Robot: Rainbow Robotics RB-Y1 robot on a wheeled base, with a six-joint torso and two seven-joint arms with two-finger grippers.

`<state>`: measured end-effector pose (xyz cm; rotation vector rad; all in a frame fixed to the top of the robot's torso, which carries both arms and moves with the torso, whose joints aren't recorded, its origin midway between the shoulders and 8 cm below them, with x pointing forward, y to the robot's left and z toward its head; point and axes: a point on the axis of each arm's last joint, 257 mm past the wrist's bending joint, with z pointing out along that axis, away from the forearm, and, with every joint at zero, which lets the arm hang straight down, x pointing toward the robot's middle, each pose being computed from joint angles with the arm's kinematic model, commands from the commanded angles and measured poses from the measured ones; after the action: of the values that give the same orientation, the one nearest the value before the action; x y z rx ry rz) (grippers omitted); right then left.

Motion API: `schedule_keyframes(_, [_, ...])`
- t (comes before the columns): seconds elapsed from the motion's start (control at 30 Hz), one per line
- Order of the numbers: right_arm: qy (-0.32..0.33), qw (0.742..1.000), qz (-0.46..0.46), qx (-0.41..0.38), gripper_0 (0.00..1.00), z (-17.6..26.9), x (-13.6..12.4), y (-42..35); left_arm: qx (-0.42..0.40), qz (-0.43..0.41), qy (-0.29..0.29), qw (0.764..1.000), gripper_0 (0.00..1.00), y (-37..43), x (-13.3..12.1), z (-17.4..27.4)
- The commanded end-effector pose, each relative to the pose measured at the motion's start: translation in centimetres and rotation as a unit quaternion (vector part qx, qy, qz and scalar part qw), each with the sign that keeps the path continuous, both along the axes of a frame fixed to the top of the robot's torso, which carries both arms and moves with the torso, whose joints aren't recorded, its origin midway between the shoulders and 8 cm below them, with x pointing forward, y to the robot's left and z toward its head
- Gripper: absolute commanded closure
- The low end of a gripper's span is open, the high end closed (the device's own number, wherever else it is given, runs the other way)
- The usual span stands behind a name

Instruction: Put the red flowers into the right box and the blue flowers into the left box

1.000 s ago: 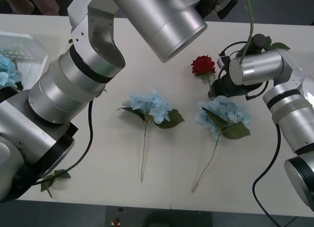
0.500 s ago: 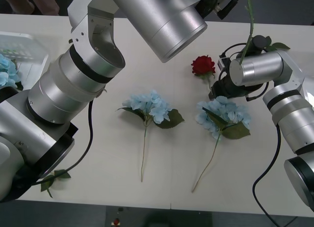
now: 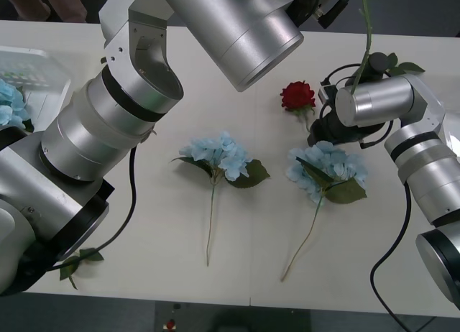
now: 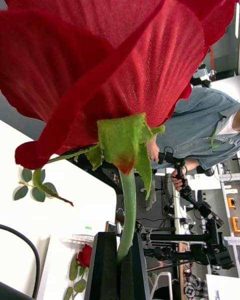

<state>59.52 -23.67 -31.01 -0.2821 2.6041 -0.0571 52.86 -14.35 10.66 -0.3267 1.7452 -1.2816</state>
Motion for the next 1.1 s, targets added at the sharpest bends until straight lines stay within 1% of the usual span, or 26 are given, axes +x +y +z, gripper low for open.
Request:
schedule_keyframes(0.03, [-0.011, 1.0, 0.003, 0.018, 0.99, 1.1, 0.7, 3.0, -0.021, -0.016, -0.029, 0.999, 1.0, -0.8, -1.6, 3.6])
schedule_keyframes(0.07, [-0.011, 1.0, 0.003, 0.018, 1.0, 1.1, 0.7, 3.0, -0.021, -0.016, -0.029, 0.999, 1.0, -0.8, -1.6, 3.6])
schedule_keyframes(0.53, [-0.01, 1.0, -0.007, 0.028, 1.0, 1.1, 0.7, 3.1, -0.021, -0.016, -0.029, 0.999, 1.0, -0.8, -1.6, 3.6])
schedule_keyframes(0.63, [-0.02, 0.999, -0.013, 0.037, 1.0, 2.2, 1.3, 2.8, -0.021, -0.016, -0.029, 0.999, 1.0, -0.8, -1.6, 3.6])
schedule_keyframes(0.77, [-0.034, 0.999, -0.014, 0.036, 1.0, 4.9, 1.7, 2.0, -0.021, -0.016, -0.029, 0.999, 1.0, -0.8, -1.6, 3.6])
schedule_keyframes(1.03, [-0.047, 0.998, -0.023, 0.026, 1.0, 10.6, 1.2, -0.8, -0.021, -0.016, -0.029, 0.999, 1.0, -0.8, -1.6, 3.6])
schedule_keyframes(1.1, [-0.046, 0.998, -0.028, 0.022, 1.0, 12.1, 0.6, -1.9, -0.021, -0.016, -0.029, 0.999, 1.0, -0.8, -1.6, 3.6])
